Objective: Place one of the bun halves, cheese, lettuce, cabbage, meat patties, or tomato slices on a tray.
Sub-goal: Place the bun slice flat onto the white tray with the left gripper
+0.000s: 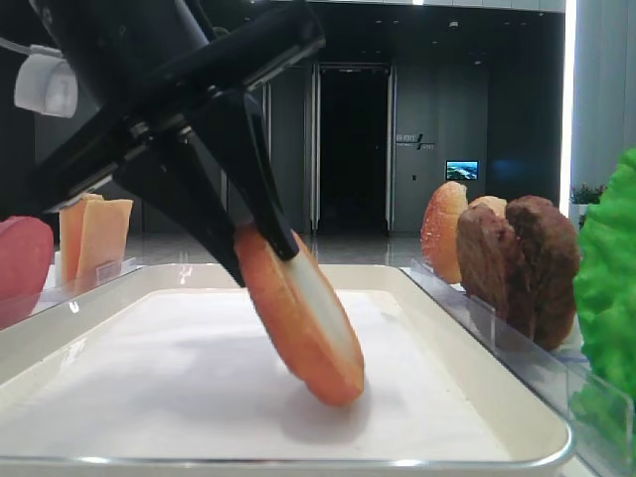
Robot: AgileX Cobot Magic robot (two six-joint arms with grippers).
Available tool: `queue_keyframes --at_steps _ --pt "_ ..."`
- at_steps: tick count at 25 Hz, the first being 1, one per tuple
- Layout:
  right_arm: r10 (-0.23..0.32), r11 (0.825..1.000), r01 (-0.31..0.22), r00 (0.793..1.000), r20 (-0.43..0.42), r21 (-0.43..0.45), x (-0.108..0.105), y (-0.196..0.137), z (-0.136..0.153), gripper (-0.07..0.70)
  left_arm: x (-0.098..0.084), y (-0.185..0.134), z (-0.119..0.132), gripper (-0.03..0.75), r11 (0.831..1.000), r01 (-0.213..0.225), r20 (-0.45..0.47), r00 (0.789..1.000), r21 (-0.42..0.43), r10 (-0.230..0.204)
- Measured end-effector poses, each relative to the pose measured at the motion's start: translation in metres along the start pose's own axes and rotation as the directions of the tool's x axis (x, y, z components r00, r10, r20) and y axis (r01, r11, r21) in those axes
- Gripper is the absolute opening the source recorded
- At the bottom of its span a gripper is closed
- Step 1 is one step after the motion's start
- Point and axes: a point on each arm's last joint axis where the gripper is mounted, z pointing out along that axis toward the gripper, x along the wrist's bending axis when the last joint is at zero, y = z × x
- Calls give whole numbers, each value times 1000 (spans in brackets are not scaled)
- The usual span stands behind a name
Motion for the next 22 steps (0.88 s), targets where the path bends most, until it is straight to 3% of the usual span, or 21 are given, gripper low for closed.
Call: queue_keyframes --at_steps 22 --pt "0 1000 0 1000 0 0 0 0 0 415 6 -4 5 139 1000 20 -17 1000 23 -20"
